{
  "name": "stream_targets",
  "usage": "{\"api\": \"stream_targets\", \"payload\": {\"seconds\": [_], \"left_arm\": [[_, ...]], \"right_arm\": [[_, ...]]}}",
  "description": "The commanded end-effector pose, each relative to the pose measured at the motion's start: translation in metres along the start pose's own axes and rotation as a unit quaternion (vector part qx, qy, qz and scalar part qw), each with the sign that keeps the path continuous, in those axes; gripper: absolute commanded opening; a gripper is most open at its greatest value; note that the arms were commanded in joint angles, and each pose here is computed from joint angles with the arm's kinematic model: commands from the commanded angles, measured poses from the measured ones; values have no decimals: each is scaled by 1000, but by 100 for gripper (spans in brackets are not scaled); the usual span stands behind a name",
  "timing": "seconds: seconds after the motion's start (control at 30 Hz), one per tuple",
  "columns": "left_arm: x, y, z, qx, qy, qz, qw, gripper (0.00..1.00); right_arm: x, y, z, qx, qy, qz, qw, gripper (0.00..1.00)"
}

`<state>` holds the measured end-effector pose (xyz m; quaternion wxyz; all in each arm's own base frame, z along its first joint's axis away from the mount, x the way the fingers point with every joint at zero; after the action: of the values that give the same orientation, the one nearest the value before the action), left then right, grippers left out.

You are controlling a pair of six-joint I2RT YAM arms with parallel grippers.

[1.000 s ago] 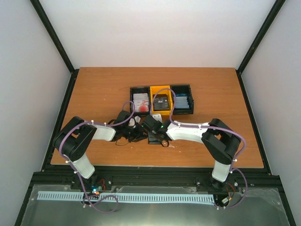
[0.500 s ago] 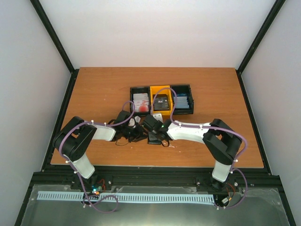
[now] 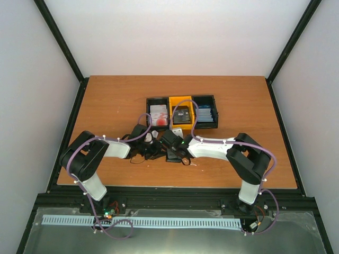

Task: Put the credit cards into the card holder
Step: Close the card holder at the center of the board.

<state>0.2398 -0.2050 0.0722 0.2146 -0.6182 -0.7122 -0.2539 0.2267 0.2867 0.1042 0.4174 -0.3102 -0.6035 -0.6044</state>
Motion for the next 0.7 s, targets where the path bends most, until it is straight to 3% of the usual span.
{"api": "stream_targets", "payload": {"seconds": [0.0,0.33,0.67], "left_arm": [[-3,-9,21,33,49,20,998,26],[-6,-5,18,24,40,23,999,25],[-6,-8,20,29,41,24,998,25]], "right_arm": [[5,3,0,-14,10,-11,1000,3],[12,10,-1,-25,9,-33,999,3],[0,3,1,-16,5,-16,1000,3]]}}
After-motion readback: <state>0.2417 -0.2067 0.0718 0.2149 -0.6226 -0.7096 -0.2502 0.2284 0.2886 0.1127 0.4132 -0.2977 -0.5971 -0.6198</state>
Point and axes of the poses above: each gripper's point midway between its finger pads, its own x axis back along the fingers, its own z axis along the line the jaws close on, y = z × x, the point moved 8 cm from there along x, back along the fingers, and after that the axes turned 6 degrees about -x, right-handed, at the moved point
